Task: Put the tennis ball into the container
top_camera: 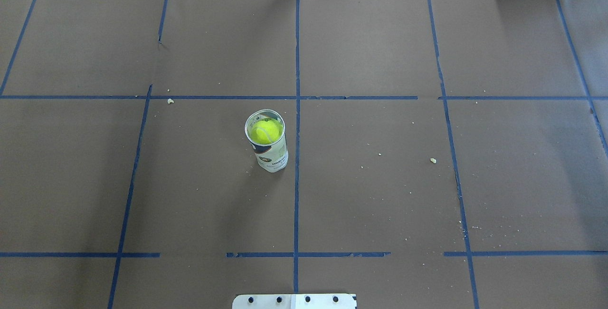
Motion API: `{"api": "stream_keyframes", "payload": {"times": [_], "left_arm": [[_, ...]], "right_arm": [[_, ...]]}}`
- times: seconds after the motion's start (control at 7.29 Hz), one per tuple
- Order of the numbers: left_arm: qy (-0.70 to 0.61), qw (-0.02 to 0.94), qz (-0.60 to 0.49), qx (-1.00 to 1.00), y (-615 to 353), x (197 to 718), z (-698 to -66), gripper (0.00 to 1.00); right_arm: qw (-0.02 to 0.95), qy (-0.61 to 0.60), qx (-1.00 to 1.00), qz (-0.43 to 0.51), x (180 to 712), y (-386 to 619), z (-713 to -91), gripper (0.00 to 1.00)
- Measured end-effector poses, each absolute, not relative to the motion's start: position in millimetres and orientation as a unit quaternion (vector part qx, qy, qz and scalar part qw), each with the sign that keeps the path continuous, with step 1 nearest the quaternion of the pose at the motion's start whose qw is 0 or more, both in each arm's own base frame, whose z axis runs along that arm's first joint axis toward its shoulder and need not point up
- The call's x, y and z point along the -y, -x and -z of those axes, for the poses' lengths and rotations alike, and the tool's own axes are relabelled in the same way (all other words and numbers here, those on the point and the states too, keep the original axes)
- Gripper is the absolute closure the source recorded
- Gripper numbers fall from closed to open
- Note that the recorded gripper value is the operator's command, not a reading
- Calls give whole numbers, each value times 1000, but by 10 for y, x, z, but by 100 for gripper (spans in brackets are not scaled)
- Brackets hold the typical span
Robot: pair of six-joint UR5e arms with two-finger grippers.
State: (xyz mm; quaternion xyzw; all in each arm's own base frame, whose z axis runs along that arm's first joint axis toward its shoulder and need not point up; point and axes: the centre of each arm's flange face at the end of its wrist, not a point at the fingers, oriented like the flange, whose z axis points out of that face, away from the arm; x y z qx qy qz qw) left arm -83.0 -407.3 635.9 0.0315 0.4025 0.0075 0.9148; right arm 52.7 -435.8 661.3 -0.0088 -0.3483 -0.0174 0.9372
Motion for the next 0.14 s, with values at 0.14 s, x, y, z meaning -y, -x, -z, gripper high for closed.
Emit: {"api": "stream_keyframes", "payload": {"times": [0.14], "left_arm": [[-31, 915, -7, -403, 830, 4072, -6360, 0]], "right_arm": [[937, 9, 348, 17, 4358, -527, -6613, 0]]}}
